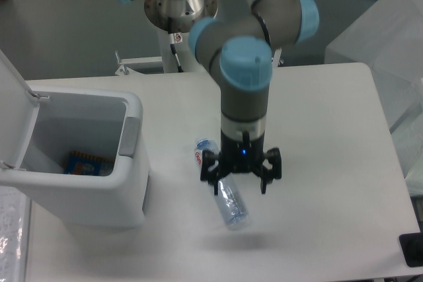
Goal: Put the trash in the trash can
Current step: 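Lower the open gripper over the clear plastic water bottle, then close the gripper around the bottle's middle and hold it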
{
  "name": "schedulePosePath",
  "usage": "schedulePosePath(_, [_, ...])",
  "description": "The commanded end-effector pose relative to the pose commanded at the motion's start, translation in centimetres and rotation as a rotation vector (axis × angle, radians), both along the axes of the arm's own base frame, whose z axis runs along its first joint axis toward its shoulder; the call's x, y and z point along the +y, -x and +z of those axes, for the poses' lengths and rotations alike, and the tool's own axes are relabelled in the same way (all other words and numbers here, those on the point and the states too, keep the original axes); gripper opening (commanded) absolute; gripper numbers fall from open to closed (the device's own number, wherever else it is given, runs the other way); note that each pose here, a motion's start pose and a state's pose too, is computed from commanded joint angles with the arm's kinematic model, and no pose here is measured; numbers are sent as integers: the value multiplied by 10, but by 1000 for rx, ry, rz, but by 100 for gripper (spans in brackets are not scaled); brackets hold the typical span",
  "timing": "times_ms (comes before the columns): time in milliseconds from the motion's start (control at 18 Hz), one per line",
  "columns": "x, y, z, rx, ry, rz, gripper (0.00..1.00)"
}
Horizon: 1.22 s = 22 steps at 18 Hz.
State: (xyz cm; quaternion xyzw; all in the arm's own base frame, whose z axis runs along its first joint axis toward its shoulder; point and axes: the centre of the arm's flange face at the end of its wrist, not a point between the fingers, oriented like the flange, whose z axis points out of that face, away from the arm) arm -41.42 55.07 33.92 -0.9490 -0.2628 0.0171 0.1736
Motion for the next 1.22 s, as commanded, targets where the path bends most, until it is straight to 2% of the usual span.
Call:
schedulePosePath(222, [2,4,-31,-46,23,7,100])
schedulePosePath(389, [2,5,-39,-50,36,9,100])
schedulePosePath(556, [10,13,-64,-87,54,57,100])
schedulePosePath(833, [13,17,-86,-116,70,85,100])
schedulePosePath(1056, [15,20,-90,-121,78,103,100])
schedulePosePath(1222, [18,15,-103,-94,133,104,100])
